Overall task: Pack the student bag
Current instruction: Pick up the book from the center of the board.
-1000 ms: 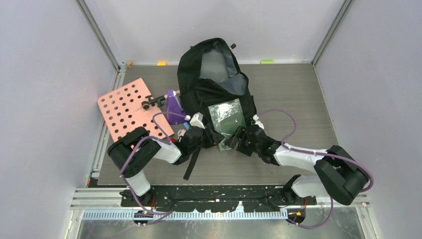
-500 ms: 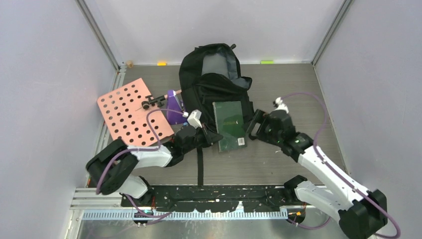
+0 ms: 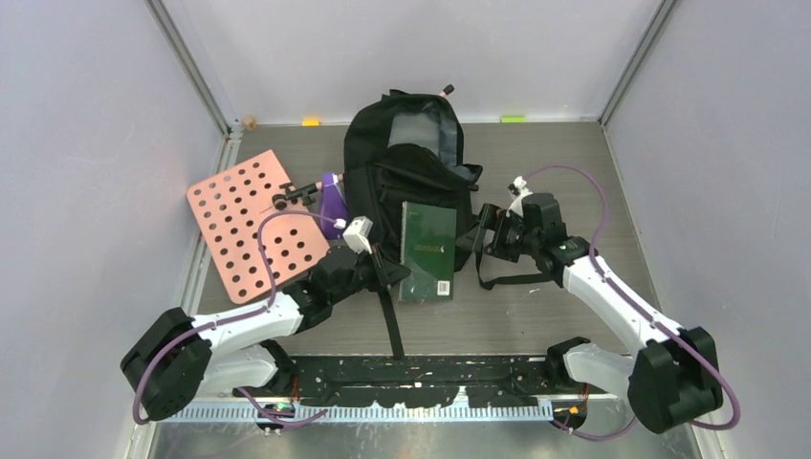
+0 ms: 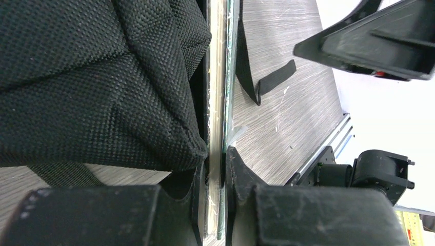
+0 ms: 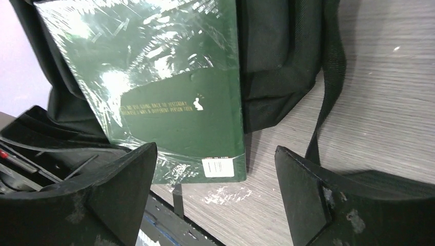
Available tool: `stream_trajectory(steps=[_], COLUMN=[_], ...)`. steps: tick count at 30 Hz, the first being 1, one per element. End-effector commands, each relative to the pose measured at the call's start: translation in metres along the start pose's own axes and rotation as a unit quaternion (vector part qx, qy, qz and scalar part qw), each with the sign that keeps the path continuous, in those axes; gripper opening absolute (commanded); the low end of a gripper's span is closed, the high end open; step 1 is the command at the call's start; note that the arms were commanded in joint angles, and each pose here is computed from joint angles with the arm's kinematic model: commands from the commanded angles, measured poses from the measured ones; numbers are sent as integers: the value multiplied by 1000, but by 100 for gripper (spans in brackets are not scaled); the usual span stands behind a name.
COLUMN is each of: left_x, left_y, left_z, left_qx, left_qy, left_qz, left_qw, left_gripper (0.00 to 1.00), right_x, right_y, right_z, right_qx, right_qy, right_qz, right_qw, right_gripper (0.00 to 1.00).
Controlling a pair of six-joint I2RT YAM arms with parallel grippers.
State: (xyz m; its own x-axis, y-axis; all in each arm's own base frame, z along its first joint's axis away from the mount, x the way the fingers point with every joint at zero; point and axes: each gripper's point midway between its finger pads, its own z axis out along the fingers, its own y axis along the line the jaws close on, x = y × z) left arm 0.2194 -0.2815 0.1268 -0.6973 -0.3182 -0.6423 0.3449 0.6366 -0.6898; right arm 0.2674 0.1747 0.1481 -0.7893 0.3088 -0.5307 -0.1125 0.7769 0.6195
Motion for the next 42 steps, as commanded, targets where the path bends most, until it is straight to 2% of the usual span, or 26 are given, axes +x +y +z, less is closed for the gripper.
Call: stream_trajectory(steps=[1, 8, 14, 18, 29, 32, 37, 42], left_x=[-38, -37, -38, -39, -48, -47, -48, -50], left_y=[-43, -41, -42, -39, -47, -45, -29, -27], left_z=[-9, -10, -10, -9, -2, 0, -5, -18], left_qx=[85, 85, 89, 85, 95, 94, 65, 67], left_qy=[-69, -69, -68, -67, -76, -75, -83, -81], left_qz=[11, 10, 10, 9, 6, 3, -27, -28], left_qw=[994, 994, 994, 994, 993, 993, 994, 994], left_gripper=[0, 0, 0, 0, 0, 0, 0, 0], right_x=[-5, -18, -15, -14, 17, 15, 6, 1], right_y=[18, 18, 13, 26, 75, 85, 103, 124], right_z=[20, 56, 93, 99, 78, 68, 46, 12], right_qx=[-87, -143, -175, -218, -316, -339, -375, -413], right_qy=[-11, -27, 13, 39, 111, 100, 76, 70], right_qz=[-18, -20, -7, -3, 4, 14, 27, 19], right_qw=[996, 989, 985, 975, 942, 935, 924, 908], right_gripper=[91, 88, 78, 71, 62, 57, 42, 35])
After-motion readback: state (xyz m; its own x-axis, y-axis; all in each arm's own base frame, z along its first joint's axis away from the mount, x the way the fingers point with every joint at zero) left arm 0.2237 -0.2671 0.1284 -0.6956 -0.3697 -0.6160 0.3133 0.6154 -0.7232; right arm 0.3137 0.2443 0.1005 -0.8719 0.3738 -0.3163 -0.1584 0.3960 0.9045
